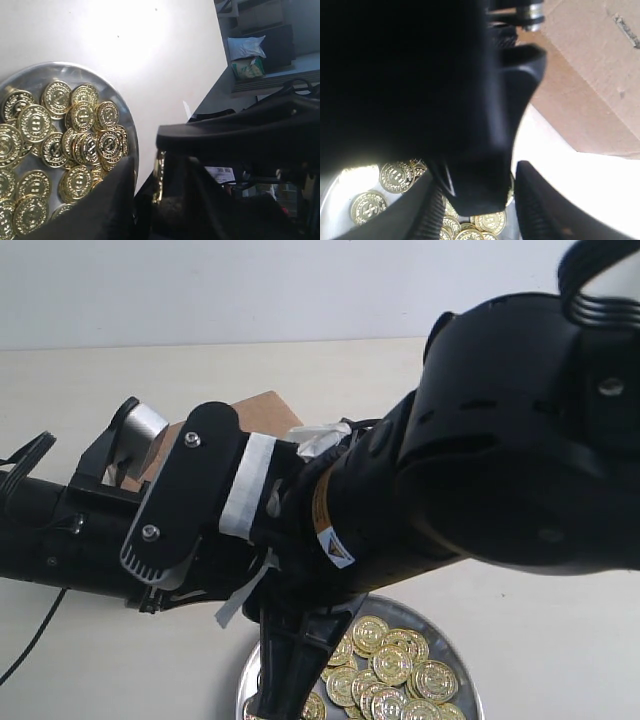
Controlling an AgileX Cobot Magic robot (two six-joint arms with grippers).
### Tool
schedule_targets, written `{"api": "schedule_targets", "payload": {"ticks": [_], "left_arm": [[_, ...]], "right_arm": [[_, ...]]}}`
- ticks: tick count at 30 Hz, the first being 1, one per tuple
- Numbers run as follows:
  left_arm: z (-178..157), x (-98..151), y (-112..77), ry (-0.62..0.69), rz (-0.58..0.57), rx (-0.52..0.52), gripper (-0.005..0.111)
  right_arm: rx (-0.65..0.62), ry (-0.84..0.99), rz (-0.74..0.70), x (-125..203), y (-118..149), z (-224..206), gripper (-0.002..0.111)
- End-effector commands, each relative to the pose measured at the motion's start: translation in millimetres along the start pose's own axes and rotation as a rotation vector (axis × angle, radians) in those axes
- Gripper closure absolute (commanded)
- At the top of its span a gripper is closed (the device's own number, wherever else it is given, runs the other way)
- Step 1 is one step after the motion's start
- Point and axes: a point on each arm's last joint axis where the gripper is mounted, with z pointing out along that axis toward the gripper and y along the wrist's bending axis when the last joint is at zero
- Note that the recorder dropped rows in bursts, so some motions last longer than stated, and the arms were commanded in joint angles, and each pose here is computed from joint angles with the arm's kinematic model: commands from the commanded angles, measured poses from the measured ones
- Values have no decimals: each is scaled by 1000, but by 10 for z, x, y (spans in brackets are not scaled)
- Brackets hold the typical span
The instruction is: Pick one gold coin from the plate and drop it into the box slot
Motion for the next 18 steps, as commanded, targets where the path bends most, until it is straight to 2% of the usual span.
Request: {"api": "schedule_targets", "payload": {"ticks": [1, 3, 5, 11, 14, 15, 18], "left_arm": [[9, -18, -14, -15, 20, 6, 84], [9, -18, -14, -15, 22, 6, 98], [9, -18, -14, -15, 31, 6, 107], [9, -16, -15, -13, 32, 7, 107], [9, -15, -16, -12, 32, 8, 107], [9, -15, -16, -12, 32, 8, 107], [9, -15, -16, -12, 32, 8, 107]], "right_arm": [[7, -22, 2, -21, -12, -27, 84], [6, -22, 4, -21, -10, -27, 84], [6, -22, 4, -21, -10, -27, 84], [6, -22, 4, -21, -10, -27, 84], [3, -16, 8, -15, -7, -27, 63], [5, -10, 5, -10, -9, -27, 49], [13, 10, -6, 8, -17, -27, 45]]}}
